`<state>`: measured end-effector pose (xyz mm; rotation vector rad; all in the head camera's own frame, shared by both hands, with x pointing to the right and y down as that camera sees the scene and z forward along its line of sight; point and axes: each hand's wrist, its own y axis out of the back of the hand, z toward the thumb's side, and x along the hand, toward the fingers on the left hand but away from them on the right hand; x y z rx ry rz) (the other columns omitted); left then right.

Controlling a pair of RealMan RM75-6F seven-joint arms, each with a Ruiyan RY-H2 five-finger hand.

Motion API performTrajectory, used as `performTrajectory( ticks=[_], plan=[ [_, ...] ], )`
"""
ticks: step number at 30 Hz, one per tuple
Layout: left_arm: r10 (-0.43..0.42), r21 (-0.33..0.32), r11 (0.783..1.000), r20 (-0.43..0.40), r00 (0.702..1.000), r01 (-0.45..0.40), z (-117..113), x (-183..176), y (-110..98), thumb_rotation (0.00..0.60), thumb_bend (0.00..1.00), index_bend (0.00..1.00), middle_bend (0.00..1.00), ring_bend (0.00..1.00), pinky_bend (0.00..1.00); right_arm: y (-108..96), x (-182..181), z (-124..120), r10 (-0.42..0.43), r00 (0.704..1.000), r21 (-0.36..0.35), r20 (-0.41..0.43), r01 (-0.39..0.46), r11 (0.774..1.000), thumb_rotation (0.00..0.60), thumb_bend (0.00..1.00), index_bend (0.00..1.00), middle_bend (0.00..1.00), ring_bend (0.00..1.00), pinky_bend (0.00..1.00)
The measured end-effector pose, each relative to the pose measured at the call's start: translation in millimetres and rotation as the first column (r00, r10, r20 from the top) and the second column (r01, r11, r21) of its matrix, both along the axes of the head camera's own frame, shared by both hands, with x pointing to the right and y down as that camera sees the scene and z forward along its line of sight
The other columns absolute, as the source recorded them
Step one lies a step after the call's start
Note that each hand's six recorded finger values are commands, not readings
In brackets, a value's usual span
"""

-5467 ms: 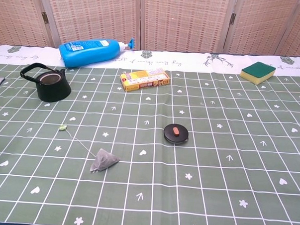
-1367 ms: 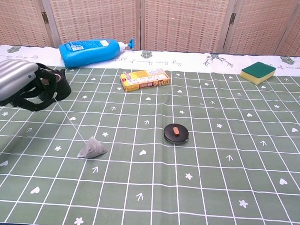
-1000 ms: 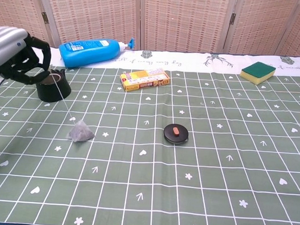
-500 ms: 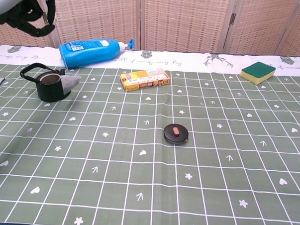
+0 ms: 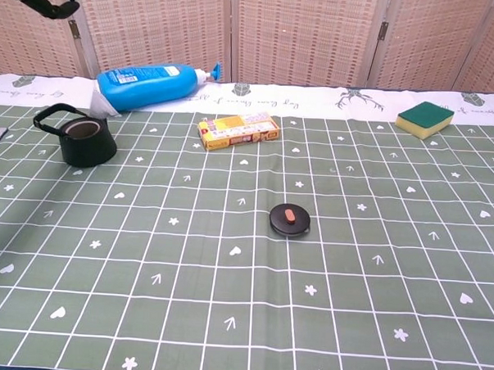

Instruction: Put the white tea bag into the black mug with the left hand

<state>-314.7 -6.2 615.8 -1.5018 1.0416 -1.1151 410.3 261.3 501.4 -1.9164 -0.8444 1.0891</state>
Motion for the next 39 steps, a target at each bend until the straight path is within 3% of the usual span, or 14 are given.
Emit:
performTrajectory(
  ticks=[7,16,27,39],
  plan=[
    [-0.026,-0.021,0.999,0.001,1.000,0.026,6.8,-22.5,-13.3,0.600,0.49,0.64,1.00,1.00,1.00,-7.1,-0.3,8.1,0.025,0.999,-0.008,-0.027,-0.025,1.000,0.600,0.42,0.00,0.00,0.00,0.00],
    [-0.030,-0.038,0.999,0.019,0.999,0.031,9.7,-47.8,-15.7,0.600,0.49,0.64,1.00,1.00,1.00,-15.1,-3.8,20.8,0.035,0.998,-0.045,-0.060,-0.038,0.998,0.600,0.42,0.00,0.00,0.00,0.00],
    [-0.031,-0.072,0.997,0.038,0.999,0.033,18.5,-64.7,-10.1,0.600,0.49,0.65,1.00,1.00,1.00,-14.0,-10.3,26.2,0.024,0.997,-0.054,-0.078,-0.028,0.998,0.600,0.42,0.00,0.00,0.00,0.00],
    [0.018,-0.104,0.994,0.042,0.999,-0.013,36.6,-56.8,8.6,0.600,0.49,0.65,1.00,1.00,1.00,-13.4,-9.9,24.4,0.033,0.996,-0.043,-0.079,-0.036,0.998,0.600,0.42,0.00,0.00,0.00,0.00]
  ],
)
